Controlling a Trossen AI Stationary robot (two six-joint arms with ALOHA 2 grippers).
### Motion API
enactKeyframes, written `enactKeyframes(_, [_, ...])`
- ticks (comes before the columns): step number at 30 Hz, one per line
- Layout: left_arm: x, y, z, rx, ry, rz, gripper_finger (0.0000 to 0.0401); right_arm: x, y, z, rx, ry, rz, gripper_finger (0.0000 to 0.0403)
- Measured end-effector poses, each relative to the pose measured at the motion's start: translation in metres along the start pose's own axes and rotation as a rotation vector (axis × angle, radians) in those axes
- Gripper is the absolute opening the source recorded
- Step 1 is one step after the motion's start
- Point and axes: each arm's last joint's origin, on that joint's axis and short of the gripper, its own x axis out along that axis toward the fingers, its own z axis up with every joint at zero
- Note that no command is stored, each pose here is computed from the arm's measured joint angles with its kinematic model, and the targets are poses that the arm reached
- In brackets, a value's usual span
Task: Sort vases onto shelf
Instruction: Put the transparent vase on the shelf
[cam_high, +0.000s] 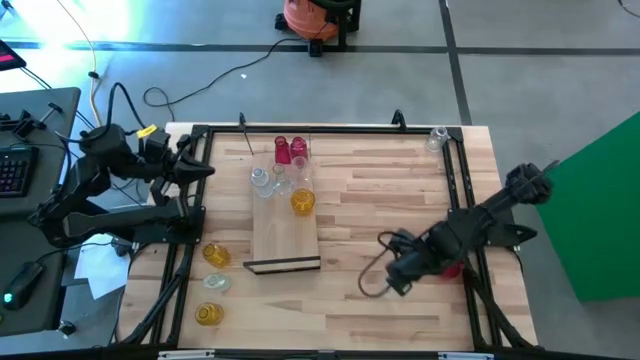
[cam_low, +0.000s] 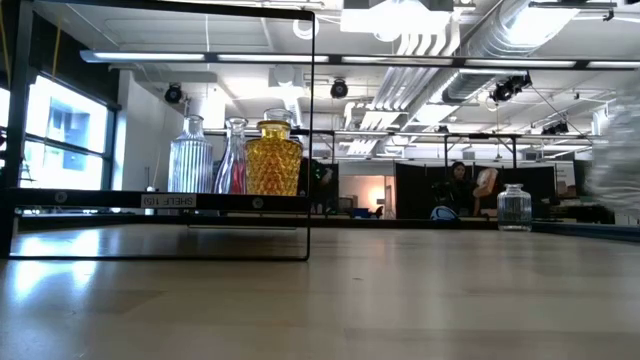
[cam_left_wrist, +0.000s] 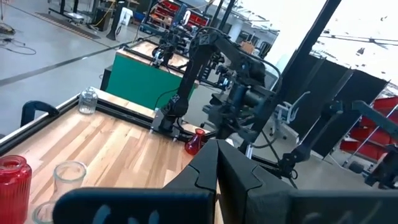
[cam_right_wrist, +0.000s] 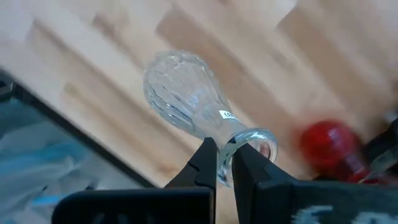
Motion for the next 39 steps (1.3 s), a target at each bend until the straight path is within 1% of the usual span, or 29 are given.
enactKeyframes(4, [-0.003, -0.001, 0.0, -0.018, -0.007, -0.006, 0.0, -0.008, -0.005, 0.023, -0.023, -0.051, -0.011, 0.0])
enactKeyframes(11, [-0.016, -0.007, -0.003, 0.018, -0.033, -0.016, 0.0, -0.024, -0.017, 0.063, -0.055, -0.137, -0.011, 0.0])
enactKeyframes(15, [-0.026, -0.009, -0.01, 0.022, -0.03, 0.009, 0.0, -0.037, -0.027, 0.082, -0.059, -0.174, -0.038, 0.0])
enactKeyframes(21, [-0.036, -0.008, -0.019, 0.0, 0.004, 0.063, 0.0, -0.061, -0.035, 0.109, -0.08, -0.261, -0.01, 0.0])
enactKeyframes(25, [-0.036, -0.007, -0.021, -0.007, 0.011, 0.102, 0.0, -0.079, -0.03, 0.133, -0.147, -0.316, 0.013, 0.0])
enactKeyframes(30, [-0.037, -0.003, -0.02, 0.013, -0.031, 0.225, 0.0, -0.101, -0.013, 0.17, -0.287, -0.402, 0.035, 0.0])
enactKeyframes(33, [-0.037, -0.002, -0.019, -0.013, -0.055, 0.286, 0.0, -0.111, -0.002, 0.188, -0.357, -0.431, 0.057, 0.0])
enactKeyframes(37, [-0.037, 0.0, -0.021, -0.068, -0.046, 0.316, 0.0, -0.121, 0.009, 0.2, -0.371, -0.425, 0.117, 0.0])
enactKeyframes(39, [-0.036, 0.001, -0.022, -0.104, -0.039, 0.326, 0.0, -0.117, 0.014, 0.201, -0.354, -0.415, 0.167, 0.0])
